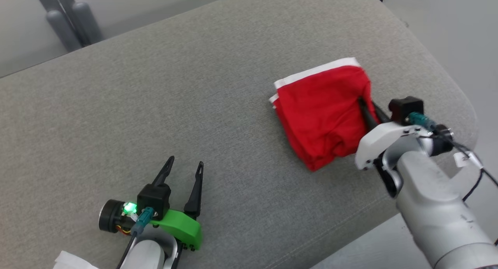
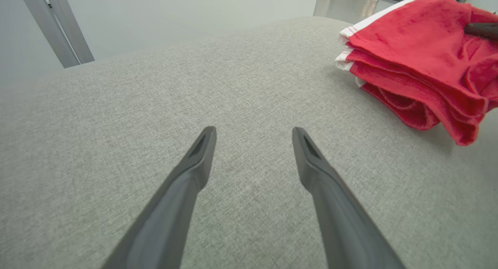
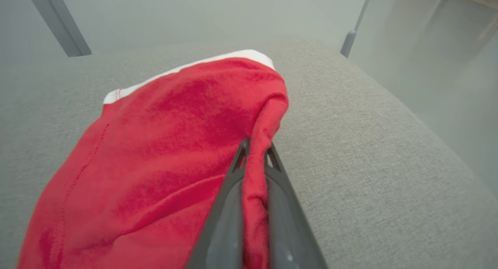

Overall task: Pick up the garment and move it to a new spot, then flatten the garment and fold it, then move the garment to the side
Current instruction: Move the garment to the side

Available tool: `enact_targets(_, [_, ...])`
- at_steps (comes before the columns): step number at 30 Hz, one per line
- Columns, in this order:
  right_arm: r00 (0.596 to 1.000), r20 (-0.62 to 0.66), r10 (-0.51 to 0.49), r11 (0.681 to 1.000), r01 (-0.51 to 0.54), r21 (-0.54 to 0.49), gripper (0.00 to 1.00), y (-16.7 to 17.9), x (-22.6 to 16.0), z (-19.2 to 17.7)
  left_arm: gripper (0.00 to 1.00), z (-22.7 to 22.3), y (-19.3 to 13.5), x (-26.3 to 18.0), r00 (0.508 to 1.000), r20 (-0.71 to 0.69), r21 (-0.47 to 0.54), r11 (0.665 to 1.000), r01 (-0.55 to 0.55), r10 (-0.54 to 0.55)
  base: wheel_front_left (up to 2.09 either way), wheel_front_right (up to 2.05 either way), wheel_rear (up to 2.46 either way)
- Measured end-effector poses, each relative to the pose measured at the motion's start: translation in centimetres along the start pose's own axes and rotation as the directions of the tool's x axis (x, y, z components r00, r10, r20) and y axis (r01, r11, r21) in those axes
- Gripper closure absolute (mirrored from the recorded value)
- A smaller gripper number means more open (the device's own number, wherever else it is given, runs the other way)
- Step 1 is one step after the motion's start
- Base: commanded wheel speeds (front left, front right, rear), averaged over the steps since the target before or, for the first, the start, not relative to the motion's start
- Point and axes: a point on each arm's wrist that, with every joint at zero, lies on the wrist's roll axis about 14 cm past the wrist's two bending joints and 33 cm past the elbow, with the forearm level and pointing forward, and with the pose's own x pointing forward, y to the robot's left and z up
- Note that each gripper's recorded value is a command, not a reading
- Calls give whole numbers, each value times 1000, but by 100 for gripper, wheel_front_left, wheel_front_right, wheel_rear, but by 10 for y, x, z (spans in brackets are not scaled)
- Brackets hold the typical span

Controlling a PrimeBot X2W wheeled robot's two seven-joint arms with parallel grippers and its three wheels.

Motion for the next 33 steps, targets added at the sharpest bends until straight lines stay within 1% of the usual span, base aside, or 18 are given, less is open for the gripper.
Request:
enact_targets(5, [997,-12,-71,993,69,-95,100,-38,29,12,0,0,33,-6,997,8,11,997,-72,72,0,0,0])
enact_targets(8, [992,-31,-126,985,121,-123,100,-61,44,12,0,-6,54,-13,992,0,13,992,-123,123,0,0,0])
enact_targets(11, [981,-57,-185,976,176,-130,100,-80,54,5,0,-12,73,-21,985,-13,5,985,-173,173,0,0,0])
enact_targets(13, [975,-70,-213,971,203,-129,100,-87,60,0,0,-18,82,-27,979,-25,0,980,-201,201,0,0,0])
enact_targets(18, [965,-84,-250,960,236,-154,100,-90,77,-11,0,-32,103,-41,964,-56,-11,965,-261,260,0,0,0])
enact_targets(19, [962,-82,-262,957,248,-154,80,-92,79,-12,0,-33,106,-42,962,-60,-11,963,-269,268,0,0,0])
enact_targets(20, [958,-74,-278,952,264,-151,53,-94,82,-11,0,-35,109,-44,959,-63,-12,961,-277,276,0,0,0])
enact_targets(21, [956,-66,-287,948,273,-165,4,-96,84,-10,0,-36,111,-45,957,-65,-15,959,-284,283,0,0,0])
enact_targets(22, [951,-46,-304,941,293,-172,0,-99,86,-6,0,-37,112,-45,955,-65,-19,957,-290,288,0,0,0])
enact_targets(25, [937,15,-349,920,346,-183,0,-108,89,11,0,-38,117,-48,951,-67,-21,952,-305,303,0,0,0])
enact_targets(27, [932,59,-358,913,363,-185,0,-106,91,24,0,-36,119,-50,948,-63,-19,950,-313,311,0,0,0])
enact_targets(30, [938,135,-319,929,337,-154,0,-85,100,49,0,-31,121,-54,944,-55,-14,945,-326,325,0,0,0])
enact_targets(33, [951,218,-218,957,252,-143,0,-46,109,78,0,-25,124,-60,937,-40,-11,937,-349,348,0,0,0])
